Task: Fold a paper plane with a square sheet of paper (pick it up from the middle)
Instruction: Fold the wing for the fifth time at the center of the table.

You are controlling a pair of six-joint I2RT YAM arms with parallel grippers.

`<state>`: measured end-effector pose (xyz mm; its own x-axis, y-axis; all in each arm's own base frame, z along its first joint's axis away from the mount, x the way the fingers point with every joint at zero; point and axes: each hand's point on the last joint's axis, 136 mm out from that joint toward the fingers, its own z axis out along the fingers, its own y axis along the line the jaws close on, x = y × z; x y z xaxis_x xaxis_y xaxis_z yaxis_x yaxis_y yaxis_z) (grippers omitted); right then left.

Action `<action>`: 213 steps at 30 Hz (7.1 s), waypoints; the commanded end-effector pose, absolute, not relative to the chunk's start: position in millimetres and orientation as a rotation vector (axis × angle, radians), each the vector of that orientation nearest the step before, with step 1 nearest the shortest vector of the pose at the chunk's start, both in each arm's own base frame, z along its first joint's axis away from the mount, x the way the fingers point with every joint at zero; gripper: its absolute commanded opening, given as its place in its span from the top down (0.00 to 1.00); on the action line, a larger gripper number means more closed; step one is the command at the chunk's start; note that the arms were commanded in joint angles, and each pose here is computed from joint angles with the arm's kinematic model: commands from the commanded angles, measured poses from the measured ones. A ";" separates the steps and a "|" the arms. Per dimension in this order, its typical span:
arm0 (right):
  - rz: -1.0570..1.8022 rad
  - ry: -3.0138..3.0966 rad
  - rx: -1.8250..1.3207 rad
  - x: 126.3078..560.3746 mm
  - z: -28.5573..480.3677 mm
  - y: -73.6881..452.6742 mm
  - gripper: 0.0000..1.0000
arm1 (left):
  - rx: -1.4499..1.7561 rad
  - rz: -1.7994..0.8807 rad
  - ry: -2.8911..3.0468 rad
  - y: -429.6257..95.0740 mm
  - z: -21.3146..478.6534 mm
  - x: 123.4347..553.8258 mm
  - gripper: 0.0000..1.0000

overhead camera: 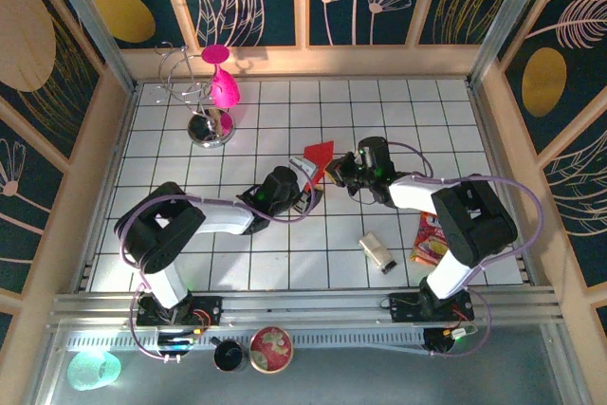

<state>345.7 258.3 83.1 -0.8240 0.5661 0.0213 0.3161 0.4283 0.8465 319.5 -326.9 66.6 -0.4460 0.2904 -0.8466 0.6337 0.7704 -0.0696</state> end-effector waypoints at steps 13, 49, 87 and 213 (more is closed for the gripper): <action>1.402 2.462 0.807 344.0 78.1 264.2 0.98 | 0.798 -0.390 1.976 -344.8 54.5 331.8 0.47; 1.035 2.398 0.627 360.3 101.1 188.0 0.47 | 0.563 -0.813 2.085 -350.4 55.0 310.7 0.88; 1.049 2.564 0.184 340.6 59.6 240.7 0.42 | 0.139 -1.280 2.287 -330.6 37.4 308.5 0.86; 0.796 2.769 0.097 348.2 2.9 253.8 0.47 | 0.252 -0.653 2.478 -314.6 30.5 292.5 0.85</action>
<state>350.7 260.6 26.6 -0.9656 0.1255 -0.2278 -0.0254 0.8262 0.5629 288.7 -314.7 23.9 -0.8495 0.0393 -0.5260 0.2950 0.8621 -0.4121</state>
